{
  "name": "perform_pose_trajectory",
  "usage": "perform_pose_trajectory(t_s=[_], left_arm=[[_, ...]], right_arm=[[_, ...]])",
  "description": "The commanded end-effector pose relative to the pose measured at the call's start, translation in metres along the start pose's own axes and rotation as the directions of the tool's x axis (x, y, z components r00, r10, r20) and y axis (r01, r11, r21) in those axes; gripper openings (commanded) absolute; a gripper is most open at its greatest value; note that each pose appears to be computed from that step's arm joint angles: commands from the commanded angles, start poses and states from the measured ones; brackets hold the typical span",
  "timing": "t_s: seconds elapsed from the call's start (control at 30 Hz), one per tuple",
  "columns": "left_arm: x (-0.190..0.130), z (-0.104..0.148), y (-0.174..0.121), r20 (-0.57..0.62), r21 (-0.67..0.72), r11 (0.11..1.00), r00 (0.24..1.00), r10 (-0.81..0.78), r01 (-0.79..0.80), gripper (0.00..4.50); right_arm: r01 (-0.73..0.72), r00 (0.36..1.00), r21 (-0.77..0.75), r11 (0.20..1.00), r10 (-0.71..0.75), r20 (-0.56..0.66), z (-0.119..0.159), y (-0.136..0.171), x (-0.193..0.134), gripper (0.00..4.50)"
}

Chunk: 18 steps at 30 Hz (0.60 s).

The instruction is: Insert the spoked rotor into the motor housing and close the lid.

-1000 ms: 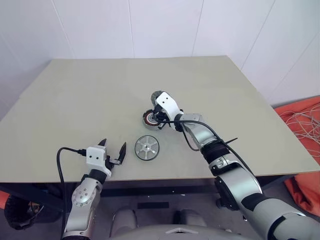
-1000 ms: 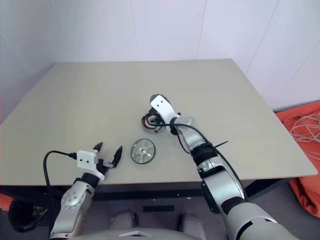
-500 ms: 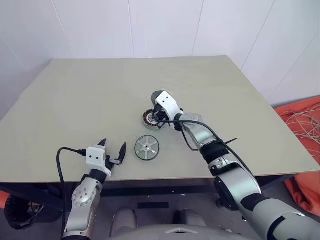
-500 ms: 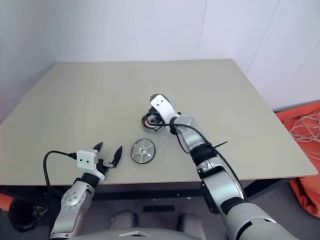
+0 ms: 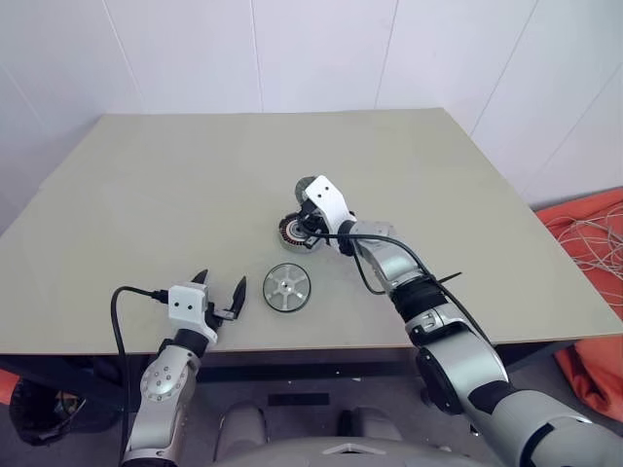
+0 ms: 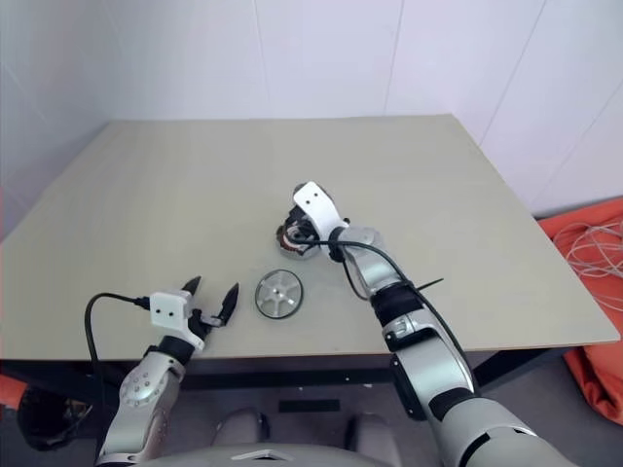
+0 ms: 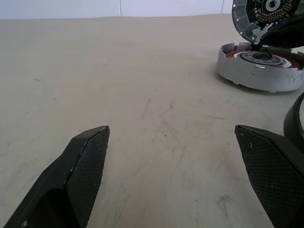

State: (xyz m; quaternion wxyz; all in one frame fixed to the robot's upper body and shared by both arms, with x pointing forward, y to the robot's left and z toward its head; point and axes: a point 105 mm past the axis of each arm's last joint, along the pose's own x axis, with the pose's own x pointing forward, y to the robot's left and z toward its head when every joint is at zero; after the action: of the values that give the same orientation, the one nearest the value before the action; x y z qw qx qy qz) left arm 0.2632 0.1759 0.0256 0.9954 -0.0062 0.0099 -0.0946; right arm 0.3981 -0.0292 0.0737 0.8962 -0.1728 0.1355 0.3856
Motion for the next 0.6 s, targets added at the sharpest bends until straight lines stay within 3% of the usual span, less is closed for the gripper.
perform_pose_trajectory(t_s=[0.03,0.6], left_arm=[[0.001,0.005,0.0,0.018,-0.004,1.0,1.0,0.0,0.0,4.5],[0.001,0.005,-0.001,0.017,-0.003,1.0,1.0,0.001,-0.001,4.5]], right_arm=[[-0.002,0.999,-0.026,1.0,0.004,0.054,0.019,0.0,-0.002,0.04],[0.003,1.0,-0.025,1.0,-0.003,-0.013,0.001,-0.001,0.001,0.04]])
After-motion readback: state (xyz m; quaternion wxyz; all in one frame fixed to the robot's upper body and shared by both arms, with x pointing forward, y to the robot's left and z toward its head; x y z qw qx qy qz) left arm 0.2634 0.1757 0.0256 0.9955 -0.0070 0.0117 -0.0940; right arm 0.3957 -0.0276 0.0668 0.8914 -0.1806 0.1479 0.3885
